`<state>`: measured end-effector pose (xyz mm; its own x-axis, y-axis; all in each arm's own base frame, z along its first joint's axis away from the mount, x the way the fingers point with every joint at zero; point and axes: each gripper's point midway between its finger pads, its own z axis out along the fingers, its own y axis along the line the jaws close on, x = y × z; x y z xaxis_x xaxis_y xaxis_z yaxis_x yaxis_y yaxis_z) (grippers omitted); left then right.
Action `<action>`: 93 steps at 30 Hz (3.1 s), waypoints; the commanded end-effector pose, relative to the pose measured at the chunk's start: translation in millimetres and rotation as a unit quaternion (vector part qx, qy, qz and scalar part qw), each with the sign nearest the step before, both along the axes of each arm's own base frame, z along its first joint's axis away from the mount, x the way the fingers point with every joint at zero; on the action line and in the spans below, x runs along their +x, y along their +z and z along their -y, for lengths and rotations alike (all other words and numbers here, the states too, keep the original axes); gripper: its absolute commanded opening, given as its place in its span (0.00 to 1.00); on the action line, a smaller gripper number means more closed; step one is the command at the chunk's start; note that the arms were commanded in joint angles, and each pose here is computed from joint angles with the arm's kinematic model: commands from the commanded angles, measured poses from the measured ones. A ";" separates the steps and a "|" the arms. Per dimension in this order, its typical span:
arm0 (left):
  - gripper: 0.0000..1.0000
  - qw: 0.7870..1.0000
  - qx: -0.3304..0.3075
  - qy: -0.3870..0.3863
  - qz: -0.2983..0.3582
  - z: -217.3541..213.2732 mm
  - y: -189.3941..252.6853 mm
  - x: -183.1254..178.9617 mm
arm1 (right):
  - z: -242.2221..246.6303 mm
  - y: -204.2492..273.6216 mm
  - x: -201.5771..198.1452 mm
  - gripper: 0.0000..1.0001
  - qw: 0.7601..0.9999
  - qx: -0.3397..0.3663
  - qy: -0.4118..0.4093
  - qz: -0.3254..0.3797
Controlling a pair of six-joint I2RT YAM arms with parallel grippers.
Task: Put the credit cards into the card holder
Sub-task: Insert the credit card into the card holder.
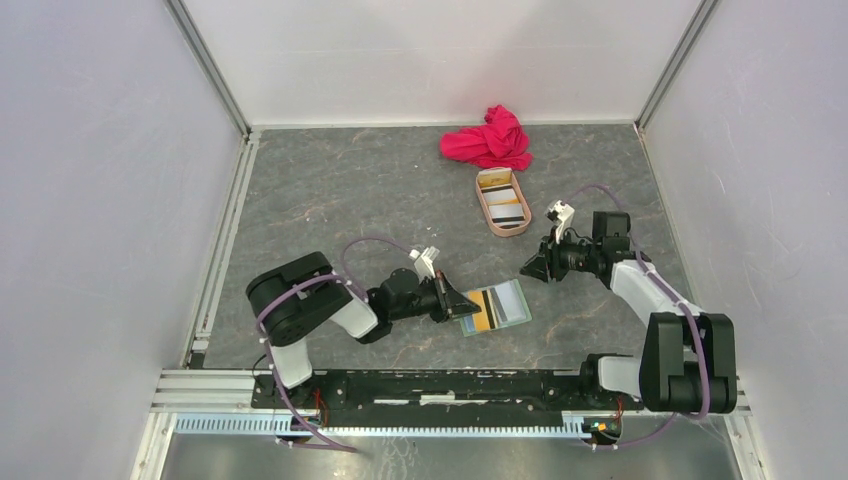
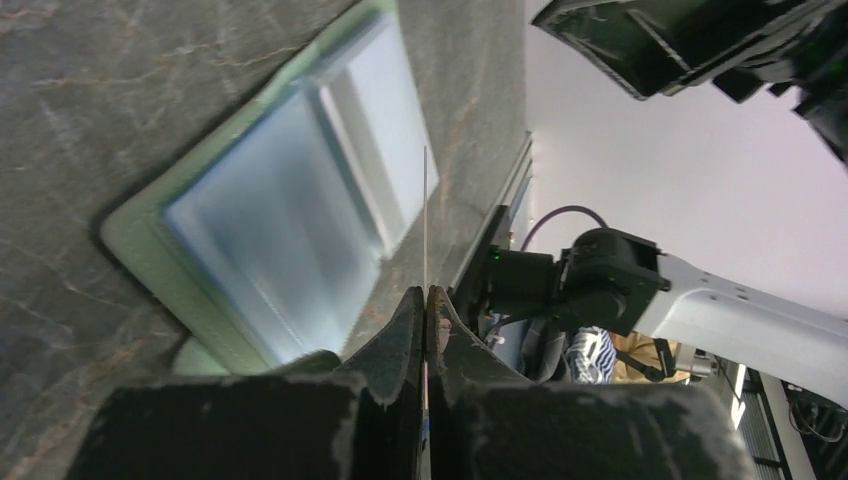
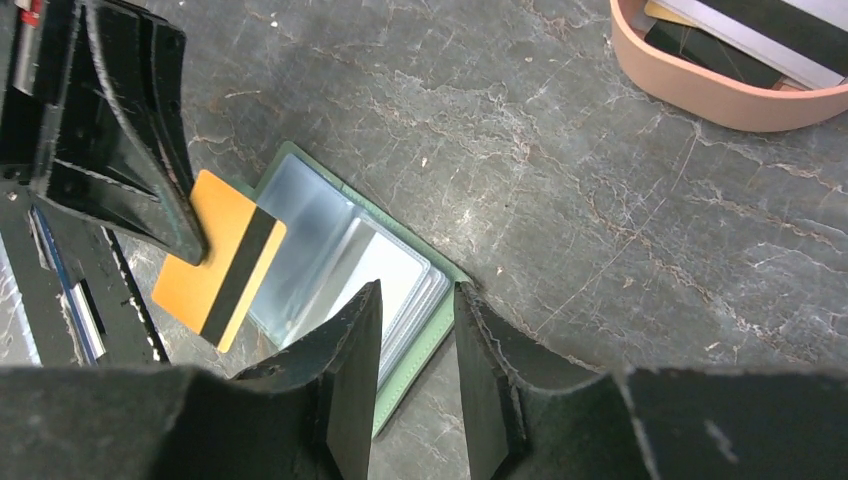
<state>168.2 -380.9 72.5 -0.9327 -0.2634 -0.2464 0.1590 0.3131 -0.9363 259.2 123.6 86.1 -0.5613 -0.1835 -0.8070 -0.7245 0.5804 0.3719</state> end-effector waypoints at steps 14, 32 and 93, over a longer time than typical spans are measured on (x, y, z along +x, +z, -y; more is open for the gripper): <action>0.02 0.999 -0.015 -0.028 -0.034 14.4 -18.5 -4.1 | -12.9 -11.5 1.0 0.39 0.999 -0.029 0.044 -0.011; 0.02 0.991 -0.066 -0.036 -0.108 10.8 -15.5 2.8 | -12.9 -19.5 0.5 0.41 0.998 -0.046 0.044 -0.021; 0.02 0.993 0.034 -0.017 -0.107 11.3 -53.8 20.1 | -15.0 -21.9 -0.4 0.41 0.997 -0.057 0.049 -0.024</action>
<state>181.0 -393.7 30.0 -0.9772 -0.2122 -0.0060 -0.0671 0.3356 -0.9396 245.4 138.3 54.1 -0.6195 -0.3146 -0.7192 -0.7361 0.5510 0.3931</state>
